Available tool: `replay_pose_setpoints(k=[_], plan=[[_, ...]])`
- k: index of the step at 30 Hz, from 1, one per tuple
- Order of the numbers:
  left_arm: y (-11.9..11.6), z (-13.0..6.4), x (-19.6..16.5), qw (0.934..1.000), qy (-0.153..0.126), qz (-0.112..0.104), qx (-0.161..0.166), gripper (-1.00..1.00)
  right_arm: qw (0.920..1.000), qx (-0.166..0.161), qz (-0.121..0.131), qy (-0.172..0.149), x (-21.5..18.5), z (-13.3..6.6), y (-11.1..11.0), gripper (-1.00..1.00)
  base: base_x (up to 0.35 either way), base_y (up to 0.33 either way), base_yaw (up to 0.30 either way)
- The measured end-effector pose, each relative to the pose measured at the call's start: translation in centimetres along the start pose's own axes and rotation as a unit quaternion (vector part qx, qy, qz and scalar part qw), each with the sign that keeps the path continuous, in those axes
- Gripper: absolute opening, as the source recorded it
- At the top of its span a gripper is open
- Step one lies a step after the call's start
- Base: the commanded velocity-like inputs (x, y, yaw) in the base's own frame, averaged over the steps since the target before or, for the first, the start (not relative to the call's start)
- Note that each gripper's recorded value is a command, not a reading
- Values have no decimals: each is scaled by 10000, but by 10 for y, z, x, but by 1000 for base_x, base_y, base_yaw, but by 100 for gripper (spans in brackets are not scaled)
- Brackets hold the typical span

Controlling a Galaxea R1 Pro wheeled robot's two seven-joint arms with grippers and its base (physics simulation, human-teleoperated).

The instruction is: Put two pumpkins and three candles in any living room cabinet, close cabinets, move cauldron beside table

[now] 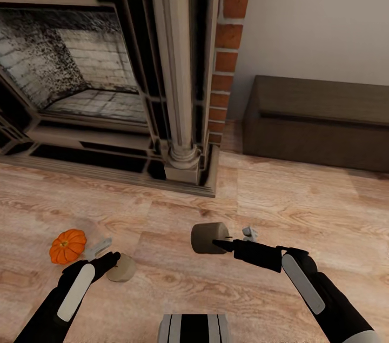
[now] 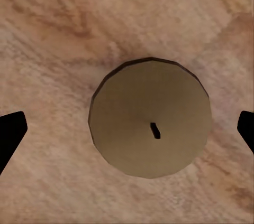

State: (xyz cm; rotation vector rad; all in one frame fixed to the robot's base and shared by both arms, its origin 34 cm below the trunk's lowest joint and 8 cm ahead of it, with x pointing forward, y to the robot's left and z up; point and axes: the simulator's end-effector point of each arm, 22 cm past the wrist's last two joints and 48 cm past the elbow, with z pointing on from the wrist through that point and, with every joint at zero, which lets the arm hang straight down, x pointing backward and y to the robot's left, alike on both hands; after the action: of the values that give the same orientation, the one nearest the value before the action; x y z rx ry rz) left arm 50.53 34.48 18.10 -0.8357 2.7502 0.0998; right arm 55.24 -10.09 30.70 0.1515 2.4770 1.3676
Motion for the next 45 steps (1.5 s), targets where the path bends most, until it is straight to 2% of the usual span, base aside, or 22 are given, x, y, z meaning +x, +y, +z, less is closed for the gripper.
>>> replay_pose_setpoints(k=[5, 8, 12, 15, 22, 27, 33, 45], plan=[[-6, 7, 13, 9998, 97, 171, 6, 100, 9998, 76, 140, 99, 11, 4, -14, -100, 0, 0, 0], [-10, 11, 15, 9998, 16, 208, 22, 100, 9996, 106, 214, 144, 16, 7, -21, -100, 0, 0, 0], [-22, 16, 30, 9989, 78, 450, 87, 100, 9993, 133, 289, 193, 22, 10, -28, -100, 0, 0, 0], [-26, 16, 33, 9985, 84, 524, 115, 100, 9992, 139, 307, 200, 22, 10, -29, -100, 0, 0, 0], [-27, 16, 34, 9984, 85, 549, 123, 100, 9992, 149, 315, 202, 23, 10, -29, -100, 0, 0, 0], [-22, 23, 43, 9982, 179, 563, 56, 100, 9987, 202, 390, 258, 30, 14, -38, -100, 0, 0, 0], [-18, 26, 40, 9987, 85, 500, 21, 100, 9987, 221, 392, 219, 29, 15, -41, -100, 0, 0, 0], [-15, 28, 43, 9987, 110, 497, -19, 100, 9988, 231, 388, 211, 29, 15, -41, -100, 87, 0, 0]])
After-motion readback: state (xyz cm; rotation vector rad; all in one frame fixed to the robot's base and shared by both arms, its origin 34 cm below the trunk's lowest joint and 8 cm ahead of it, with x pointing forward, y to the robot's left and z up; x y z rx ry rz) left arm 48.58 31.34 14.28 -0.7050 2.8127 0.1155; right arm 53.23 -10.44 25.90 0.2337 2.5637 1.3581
